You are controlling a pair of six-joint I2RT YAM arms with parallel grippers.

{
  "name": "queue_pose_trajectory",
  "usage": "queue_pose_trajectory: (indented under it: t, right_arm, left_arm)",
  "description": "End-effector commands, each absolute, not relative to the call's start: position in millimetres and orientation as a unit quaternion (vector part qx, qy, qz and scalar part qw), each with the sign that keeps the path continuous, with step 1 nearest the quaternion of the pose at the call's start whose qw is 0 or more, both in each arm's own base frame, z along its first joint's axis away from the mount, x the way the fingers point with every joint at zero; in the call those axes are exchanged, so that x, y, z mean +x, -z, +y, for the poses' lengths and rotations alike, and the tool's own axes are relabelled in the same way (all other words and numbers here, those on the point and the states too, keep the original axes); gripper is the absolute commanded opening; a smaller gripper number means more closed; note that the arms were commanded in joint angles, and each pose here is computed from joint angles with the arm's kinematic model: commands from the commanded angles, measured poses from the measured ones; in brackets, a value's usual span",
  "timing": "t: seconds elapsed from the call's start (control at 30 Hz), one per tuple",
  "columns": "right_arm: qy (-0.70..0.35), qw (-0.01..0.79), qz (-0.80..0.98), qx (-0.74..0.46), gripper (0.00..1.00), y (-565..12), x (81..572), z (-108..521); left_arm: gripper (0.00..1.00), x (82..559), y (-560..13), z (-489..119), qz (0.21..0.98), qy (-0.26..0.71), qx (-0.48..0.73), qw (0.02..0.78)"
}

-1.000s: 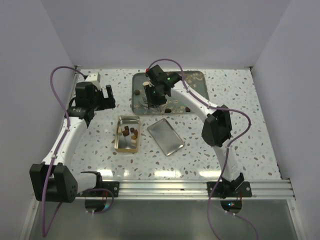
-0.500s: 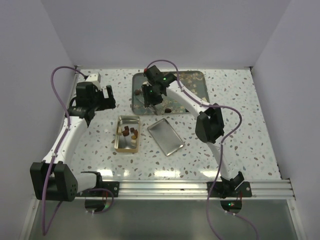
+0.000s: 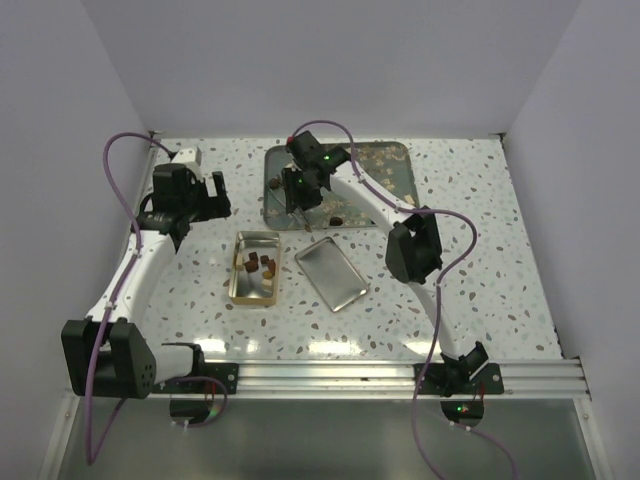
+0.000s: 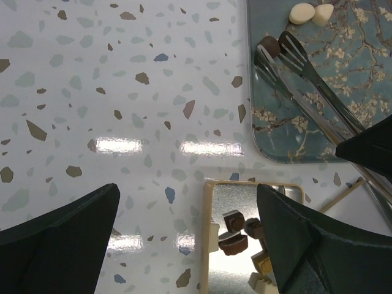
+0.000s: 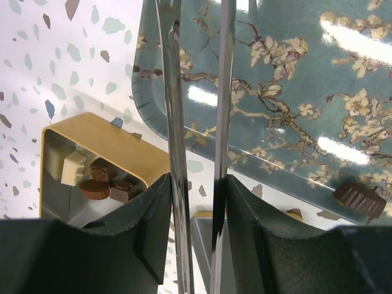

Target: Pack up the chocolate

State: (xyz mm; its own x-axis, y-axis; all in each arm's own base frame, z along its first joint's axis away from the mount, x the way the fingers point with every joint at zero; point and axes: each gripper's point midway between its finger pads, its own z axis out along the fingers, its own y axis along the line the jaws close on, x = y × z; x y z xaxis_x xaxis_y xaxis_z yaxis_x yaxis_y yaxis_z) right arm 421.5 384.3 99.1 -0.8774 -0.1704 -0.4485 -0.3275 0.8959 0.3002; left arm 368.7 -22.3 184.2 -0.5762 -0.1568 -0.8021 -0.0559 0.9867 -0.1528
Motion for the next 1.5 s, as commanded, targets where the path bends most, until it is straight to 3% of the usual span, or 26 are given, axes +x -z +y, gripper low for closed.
queue_pose_trajectory:
  t: [0.0, 0.13, 0.43, 0.77, 1.13, 1.47]
  right_arm:
    - [-0.223, 0.231, 0.939, -0.128, 0.42, -118, 432, 398]
    - [-0.224, 0.228, 0.939, -0.125, 0.41, -112, 435, 400]
    - [-0.208, 0.228, 0.943, -0.123, 0.26, -110, 435, 390]
    - [-0.214, 0.293, 0.920, -0.146, 0.25, -208, 415, 359]
    - [-0.235, 0.275, 0.912, -0.192, 0.25, -254, 345, 328]
    - [-0.262, 0.188, 0.903, -0.285, 0.25, -234, 227, 375]
  left_arm:
    - [1.00, 380, -201, -17, 0.873, 0.051, -0.061, 0.481]
    - [1.00, 379, -200, -17, 0.874, 0.051, -0.061, 0.480]
    - [1.00, 378, -202, -17, 0.873, 0.050, -0.060, 0.482]
    - [1.00, 379, -206, -20, 0.871, 0.058, -0.060, 0.485]
    - [1.00, 379, -210, -23, 0.869, 0.067, -0.058, 0.487]
    - [1.00, 374, -212, -22, 0.868, 0.067, -0.059, 0.488]
